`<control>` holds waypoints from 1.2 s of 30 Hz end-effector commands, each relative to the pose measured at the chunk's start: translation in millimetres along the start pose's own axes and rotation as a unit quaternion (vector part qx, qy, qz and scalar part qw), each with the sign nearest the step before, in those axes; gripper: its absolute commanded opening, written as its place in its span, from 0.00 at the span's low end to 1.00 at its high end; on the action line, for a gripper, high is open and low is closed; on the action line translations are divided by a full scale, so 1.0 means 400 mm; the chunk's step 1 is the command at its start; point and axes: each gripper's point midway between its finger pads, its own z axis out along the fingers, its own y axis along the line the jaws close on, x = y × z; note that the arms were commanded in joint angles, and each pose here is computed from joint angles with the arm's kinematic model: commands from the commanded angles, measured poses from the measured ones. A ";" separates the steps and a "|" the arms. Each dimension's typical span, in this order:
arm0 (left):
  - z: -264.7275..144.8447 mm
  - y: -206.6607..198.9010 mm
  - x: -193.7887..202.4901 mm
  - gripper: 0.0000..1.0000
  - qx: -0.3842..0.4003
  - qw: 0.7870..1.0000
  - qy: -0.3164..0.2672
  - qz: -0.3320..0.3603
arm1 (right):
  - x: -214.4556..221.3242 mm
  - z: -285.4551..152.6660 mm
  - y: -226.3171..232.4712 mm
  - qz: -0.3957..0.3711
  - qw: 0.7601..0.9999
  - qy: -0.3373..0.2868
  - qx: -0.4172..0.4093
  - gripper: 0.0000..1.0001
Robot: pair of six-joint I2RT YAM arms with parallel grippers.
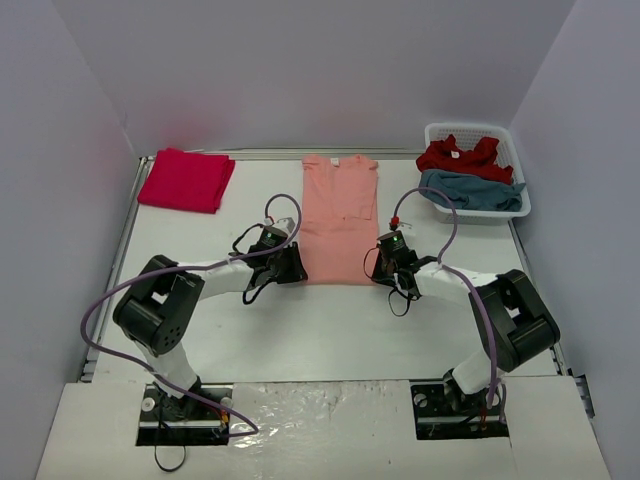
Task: Fold and stack the t-shirts
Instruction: Grab one side of the 2/3 rectangular tshirt with both arms
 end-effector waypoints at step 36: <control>-0.141 -0.037 0.173 0.02 -0.016 0.999 0.004 0.051 | 0.157 -0.142 -0.027 -0.036 0.999 0.014 0.031 0.00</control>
